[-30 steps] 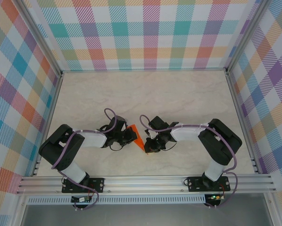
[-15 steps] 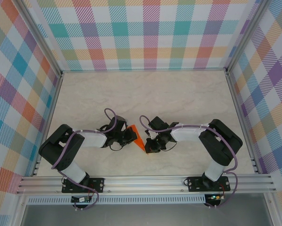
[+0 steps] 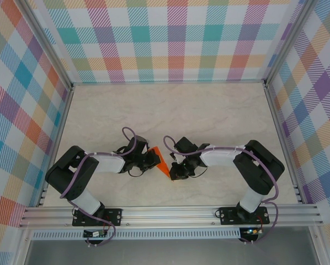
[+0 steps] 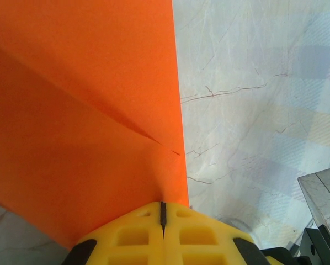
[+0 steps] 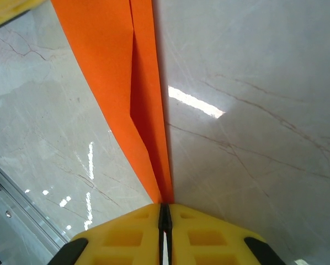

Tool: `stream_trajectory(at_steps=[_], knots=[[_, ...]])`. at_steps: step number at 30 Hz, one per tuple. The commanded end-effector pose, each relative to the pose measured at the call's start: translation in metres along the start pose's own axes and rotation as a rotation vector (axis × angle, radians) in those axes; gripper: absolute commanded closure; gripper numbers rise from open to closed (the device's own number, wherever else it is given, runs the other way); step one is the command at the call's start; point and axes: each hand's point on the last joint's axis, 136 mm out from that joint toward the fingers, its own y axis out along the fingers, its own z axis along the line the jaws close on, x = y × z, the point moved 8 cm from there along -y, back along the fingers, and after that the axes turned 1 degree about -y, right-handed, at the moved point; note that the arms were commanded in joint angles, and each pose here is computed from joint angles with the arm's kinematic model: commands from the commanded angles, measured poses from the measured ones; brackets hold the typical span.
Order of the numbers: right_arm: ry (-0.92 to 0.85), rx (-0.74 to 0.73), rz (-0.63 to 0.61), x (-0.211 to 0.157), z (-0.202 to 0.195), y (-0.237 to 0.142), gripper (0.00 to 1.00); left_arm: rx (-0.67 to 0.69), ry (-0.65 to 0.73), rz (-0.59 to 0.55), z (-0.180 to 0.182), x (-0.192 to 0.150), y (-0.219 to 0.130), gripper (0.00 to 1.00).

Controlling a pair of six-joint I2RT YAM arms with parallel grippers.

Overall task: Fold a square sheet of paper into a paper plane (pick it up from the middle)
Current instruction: Fold the wing for the fifth time at the center of the table.

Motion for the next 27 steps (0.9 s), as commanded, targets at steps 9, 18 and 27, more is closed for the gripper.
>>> stream_trajectory(at_steps=[9,18,27], knots=[[0.047,-0.086,0.104,-0.026,-0.018,0.004,0.93,0.036,-0.001,-0.027,0.004,0.006,-0.005,1.0],[0.033,-0.115,-0.028,-0.014,-0.002,-0.027,0.77,0.045,-0.004,-0.021,0.007,0.005,-0.003,1.0],[0.016,0.18,-0.103,0.019,0.04,-0.026,0.87,0.047,-0.003,-0.018,0.008,0.005,-0.002,1.0]])
